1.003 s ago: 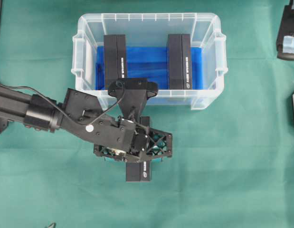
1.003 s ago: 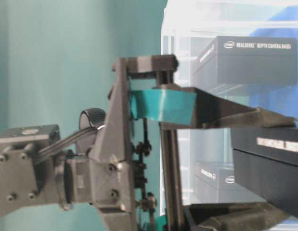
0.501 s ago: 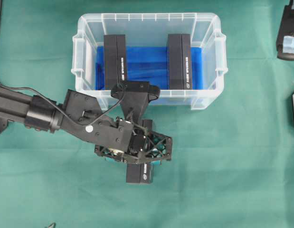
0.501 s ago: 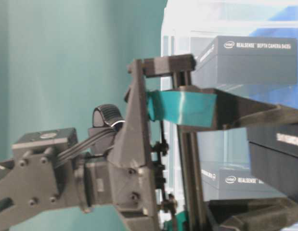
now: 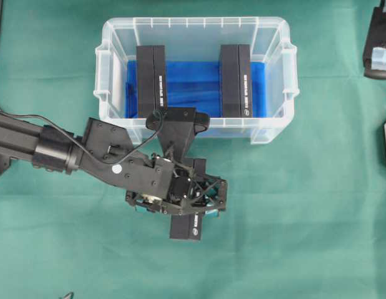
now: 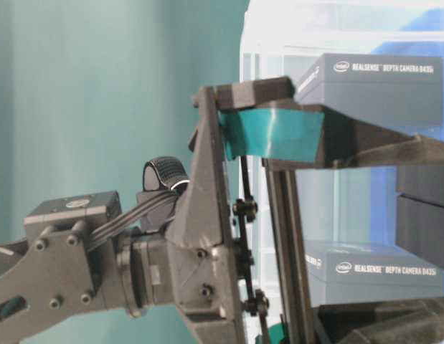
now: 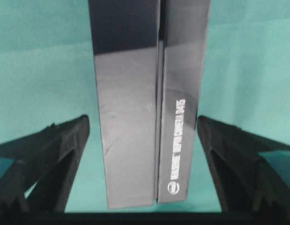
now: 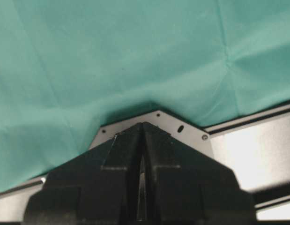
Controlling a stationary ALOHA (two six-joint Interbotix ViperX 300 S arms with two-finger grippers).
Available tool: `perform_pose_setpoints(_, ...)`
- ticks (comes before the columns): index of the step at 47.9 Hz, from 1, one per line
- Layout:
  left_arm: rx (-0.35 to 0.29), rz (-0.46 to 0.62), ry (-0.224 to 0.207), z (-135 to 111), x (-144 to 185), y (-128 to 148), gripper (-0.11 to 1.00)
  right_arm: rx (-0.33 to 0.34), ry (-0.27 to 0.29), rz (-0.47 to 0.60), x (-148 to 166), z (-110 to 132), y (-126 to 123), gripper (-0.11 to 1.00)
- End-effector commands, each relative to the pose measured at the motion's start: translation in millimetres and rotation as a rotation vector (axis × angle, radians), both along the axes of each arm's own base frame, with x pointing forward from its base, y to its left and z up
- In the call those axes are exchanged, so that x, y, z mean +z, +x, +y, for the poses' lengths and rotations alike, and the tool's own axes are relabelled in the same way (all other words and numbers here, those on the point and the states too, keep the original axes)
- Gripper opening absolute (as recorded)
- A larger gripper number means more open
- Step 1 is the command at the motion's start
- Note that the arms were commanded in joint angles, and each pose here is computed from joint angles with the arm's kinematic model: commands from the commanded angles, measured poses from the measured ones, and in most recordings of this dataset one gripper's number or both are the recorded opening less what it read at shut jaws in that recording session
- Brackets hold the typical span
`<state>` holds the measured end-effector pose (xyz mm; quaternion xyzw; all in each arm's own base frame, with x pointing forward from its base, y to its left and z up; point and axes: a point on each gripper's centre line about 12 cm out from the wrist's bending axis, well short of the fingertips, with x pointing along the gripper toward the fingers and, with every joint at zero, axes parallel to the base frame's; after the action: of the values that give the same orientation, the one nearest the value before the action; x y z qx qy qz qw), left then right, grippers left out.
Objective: Take the box out of the case with the left arm.
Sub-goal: 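Carry the box toward the front and lower it onto the cloth, then open the left gripper and withdraw it to the left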
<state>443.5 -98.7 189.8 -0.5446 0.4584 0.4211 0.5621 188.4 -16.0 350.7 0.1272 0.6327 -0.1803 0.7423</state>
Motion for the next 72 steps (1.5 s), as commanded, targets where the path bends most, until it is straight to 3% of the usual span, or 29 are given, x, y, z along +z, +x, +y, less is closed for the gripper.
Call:
perform_pose_setpoints(1,0.011,-0.052,-0.015,1,20,3,0.99,0.003,-0.004,-0.015,3,0,0,0.01)
perform_pose_setpoints(11,0.018,-0.063,-0.021,2,30,1,0.99,0.004,-0.004,-0.015,3,0,0,0.01)
perform_pose_setpoints(27,-0.004,-0.117,-0.025,2,90,8,0.99,0.004,-0.004,-0.013,3,0,0,0.01)
perform_pose_setpoints(39,-0.007,-0.086,-0.006,9,130,5,0.99,0.004,-0.004,-0.012,3,0,0,0.01)
perform_pose_setpoints(54,-0.013,-0.070,0.003,9,130,2,0.99,0.000,-0.003,-0.014,4,0,0,0.01)
perform_pose_setpoints(64,-0.029,-0.056,0.002,4,135,-18,0.99,-0.001,-0.003,-0.011,3,0,0,0.01)
perform_pose_setpoints(72,-0.046,-0.040,0.004,3,140,-54,0.99,0.001,-0.004,-0.014,3,0,0,0.01)
